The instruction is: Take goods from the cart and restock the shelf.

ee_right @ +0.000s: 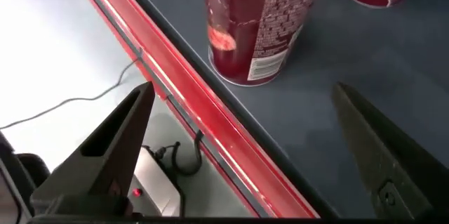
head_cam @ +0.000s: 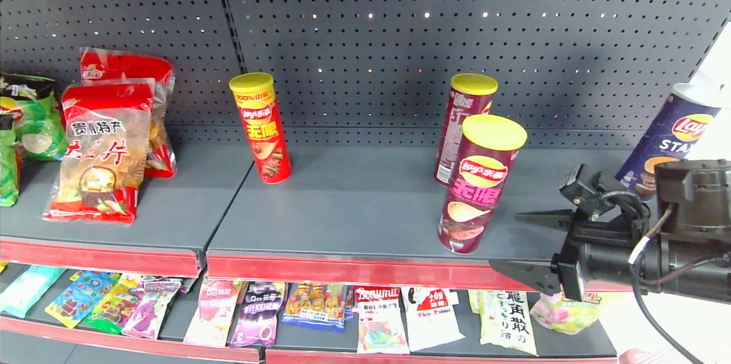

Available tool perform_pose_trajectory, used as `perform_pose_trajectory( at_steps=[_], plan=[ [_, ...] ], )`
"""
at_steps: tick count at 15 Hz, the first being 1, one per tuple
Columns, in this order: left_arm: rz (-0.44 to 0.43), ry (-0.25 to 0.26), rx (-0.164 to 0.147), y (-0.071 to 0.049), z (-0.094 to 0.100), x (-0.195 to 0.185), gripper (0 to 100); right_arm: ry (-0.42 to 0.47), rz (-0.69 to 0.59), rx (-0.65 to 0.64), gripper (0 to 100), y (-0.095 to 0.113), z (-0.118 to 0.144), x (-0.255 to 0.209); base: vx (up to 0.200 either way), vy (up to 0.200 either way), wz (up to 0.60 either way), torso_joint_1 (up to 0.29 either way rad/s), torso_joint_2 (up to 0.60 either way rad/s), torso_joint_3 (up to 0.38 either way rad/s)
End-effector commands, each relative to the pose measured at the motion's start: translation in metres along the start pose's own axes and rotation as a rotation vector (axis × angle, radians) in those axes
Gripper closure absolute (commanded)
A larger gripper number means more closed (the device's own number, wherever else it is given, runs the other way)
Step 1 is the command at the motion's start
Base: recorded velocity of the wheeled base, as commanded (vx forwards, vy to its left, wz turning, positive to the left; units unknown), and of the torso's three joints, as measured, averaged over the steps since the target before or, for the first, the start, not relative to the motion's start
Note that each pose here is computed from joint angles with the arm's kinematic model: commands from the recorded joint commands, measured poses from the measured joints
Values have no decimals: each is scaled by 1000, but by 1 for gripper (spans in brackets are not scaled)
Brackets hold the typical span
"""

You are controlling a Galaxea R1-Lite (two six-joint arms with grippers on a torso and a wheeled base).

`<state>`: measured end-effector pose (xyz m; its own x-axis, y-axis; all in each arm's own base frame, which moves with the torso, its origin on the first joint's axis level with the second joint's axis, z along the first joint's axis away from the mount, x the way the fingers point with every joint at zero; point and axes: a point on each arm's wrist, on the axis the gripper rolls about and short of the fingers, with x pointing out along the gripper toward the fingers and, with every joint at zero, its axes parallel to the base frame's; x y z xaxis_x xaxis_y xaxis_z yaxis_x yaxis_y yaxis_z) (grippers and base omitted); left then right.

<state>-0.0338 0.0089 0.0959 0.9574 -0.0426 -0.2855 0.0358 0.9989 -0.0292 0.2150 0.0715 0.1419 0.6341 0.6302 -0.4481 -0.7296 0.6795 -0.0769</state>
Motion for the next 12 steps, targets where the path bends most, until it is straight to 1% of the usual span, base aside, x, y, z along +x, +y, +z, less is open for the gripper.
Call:
perform_pose_trajectory(
  at_steps=[1, 7, 10, 12],
  plan=[
    [-1, 0, -1, 0, 0, 0, 0, 16, 11, 1, 0, 1, -1, 7, 0, 0, 0, 0, 0, 0],
    [1, -1, -1, 0, 0, 0, 0, 41, -54, 4, 0, -10, 4, 22, 0, 0, 0, 0, 0, 0],
    [1, -1, -1, 0, 0, 0, 0, 48, -37, 0, 0, -7, 4, 27, 0, 0, 0, 0, 0, 0],
    [1, -1, -1, 0, 0, 0, 0, 51, -37, 1, 0, -8, 5, 30, 0, 0, 0, 0, 0, 0]
  ],
)
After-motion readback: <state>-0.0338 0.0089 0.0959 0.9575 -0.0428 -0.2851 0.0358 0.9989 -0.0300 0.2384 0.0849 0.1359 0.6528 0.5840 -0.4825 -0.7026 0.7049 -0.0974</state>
